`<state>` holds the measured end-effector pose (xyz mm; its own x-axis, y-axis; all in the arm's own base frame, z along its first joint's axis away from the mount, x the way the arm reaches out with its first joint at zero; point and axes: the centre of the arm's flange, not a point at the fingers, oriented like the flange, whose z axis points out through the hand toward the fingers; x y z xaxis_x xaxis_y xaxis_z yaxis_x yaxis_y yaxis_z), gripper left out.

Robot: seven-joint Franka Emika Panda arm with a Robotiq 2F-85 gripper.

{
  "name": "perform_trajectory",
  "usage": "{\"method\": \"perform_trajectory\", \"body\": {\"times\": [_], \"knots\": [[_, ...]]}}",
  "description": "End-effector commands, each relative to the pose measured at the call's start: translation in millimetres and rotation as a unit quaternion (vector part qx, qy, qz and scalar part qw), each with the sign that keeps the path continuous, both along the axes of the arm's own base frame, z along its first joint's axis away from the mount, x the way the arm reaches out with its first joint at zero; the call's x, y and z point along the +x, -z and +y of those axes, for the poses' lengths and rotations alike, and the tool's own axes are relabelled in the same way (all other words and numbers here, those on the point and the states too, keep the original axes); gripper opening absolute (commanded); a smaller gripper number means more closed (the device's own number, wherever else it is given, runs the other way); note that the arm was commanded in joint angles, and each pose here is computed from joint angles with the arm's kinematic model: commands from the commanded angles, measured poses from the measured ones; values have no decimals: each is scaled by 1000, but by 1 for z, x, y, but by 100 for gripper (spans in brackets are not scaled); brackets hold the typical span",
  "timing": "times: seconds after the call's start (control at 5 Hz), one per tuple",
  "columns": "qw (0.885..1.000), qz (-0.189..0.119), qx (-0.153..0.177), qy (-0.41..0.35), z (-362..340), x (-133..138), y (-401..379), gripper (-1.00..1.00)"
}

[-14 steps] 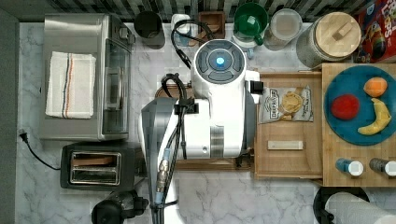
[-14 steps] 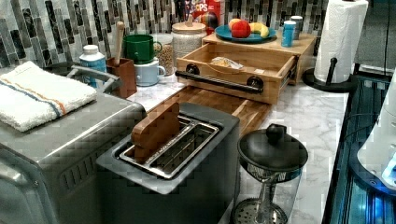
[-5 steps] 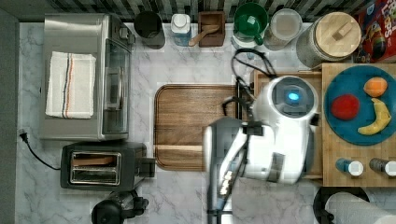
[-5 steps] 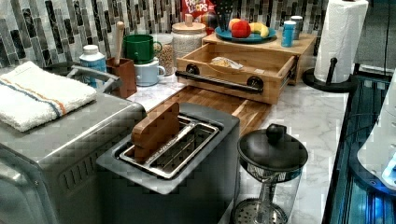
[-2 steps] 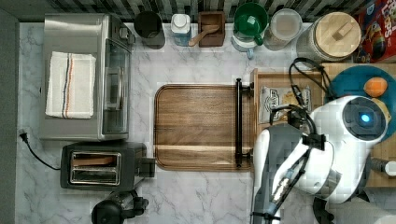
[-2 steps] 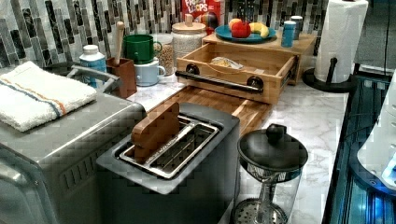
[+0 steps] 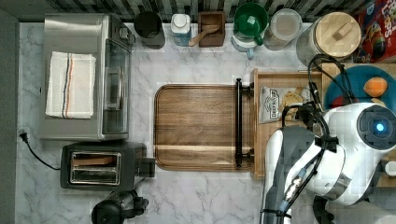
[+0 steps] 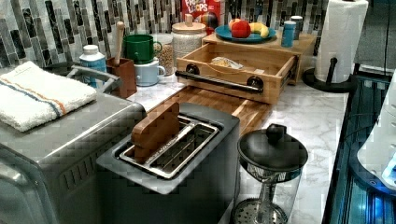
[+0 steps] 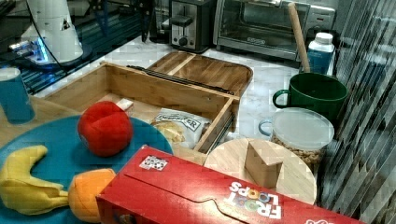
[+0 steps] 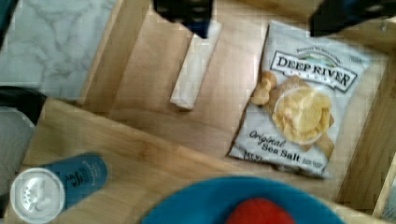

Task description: Pick up the butter.

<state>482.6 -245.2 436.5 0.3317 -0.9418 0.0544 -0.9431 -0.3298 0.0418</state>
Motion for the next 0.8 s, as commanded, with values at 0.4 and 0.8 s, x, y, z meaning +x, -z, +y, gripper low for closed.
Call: {"method": "perform_trajectory", "body": {"times": [0.4,0.8], "knots": [[989,36,34,138,-31,-14,62,100],[988,43,48,138,-30,-26,102,100]]}}
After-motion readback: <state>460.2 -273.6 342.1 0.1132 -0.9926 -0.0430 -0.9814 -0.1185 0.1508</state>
